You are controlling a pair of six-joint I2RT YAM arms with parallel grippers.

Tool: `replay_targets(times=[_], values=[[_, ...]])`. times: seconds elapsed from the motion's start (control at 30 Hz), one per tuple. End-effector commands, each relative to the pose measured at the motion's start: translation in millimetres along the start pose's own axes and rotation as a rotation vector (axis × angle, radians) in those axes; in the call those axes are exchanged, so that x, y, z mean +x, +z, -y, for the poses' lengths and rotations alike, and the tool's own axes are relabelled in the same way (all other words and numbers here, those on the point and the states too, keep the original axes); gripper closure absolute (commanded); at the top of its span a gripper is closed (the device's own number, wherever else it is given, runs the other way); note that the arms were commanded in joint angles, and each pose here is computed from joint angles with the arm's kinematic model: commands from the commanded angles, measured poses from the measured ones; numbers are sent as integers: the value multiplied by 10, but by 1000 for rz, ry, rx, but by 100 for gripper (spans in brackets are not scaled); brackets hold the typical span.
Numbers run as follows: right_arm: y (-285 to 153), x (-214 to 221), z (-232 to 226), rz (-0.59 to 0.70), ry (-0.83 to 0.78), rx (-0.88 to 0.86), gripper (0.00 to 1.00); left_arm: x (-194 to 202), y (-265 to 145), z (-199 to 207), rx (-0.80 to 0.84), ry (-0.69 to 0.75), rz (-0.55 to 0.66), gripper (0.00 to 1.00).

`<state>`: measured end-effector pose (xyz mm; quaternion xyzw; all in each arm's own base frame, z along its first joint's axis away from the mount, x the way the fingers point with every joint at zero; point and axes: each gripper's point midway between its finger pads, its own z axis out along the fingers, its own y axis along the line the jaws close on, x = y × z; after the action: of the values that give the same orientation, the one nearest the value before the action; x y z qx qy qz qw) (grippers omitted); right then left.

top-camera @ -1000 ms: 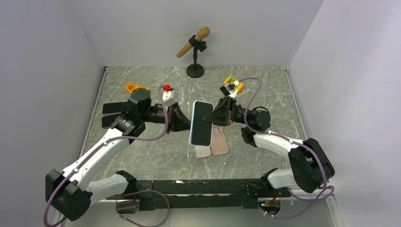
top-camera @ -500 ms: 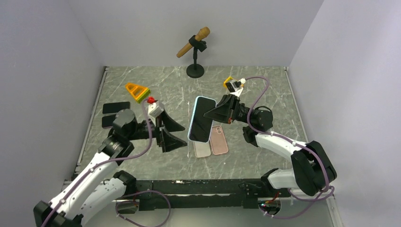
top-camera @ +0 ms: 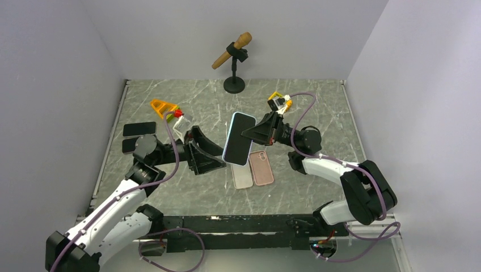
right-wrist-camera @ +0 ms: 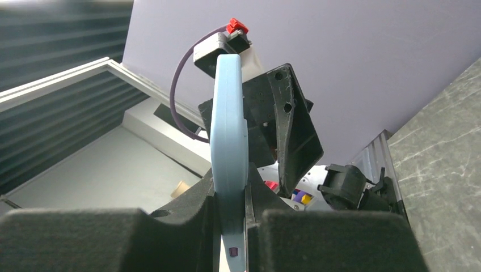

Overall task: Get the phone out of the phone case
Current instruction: Remove the phone case from the phone.

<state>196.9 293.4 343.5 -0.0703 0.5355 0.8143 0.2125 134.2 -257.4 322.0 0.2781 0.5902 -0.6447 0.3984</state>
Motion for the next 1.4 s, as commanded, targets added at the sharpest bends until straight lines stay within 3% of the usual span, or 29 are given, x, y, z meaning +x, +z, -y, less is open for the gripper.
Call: replay_targets(times=[0.0, 0.23, 0.47, 0.63, 1.1, 1.23, 1.37], values=[[-8, -1, -526, 27, -154, -181, 100, -107, 31, 130, 75, 32, 30, 33], [-5, 9, -584, 22, -163, -188, 100, -92, 37, 101, 71, 43, 25, 54], [-21, 18, -646, 21, -140, -228, 100, -30, 22, 64, 68, 56, 19, 54], [-34, 53, -720, 14, -145, -241, 100, -1, 39, -29, 38, 55, 3, 64], [-1, 179, -1199, -11, -167, -342, 100, 175, 7, -750, -252, -47, -54, 100], [1, 185, -1357, -4, -157, -380, 100, 299, -64, -1079, -393, -122, -78, 100], [11, 166, -1426, 1, -135, -409, 100, 349, -73, -1221, -428, -121, -82, 100]])
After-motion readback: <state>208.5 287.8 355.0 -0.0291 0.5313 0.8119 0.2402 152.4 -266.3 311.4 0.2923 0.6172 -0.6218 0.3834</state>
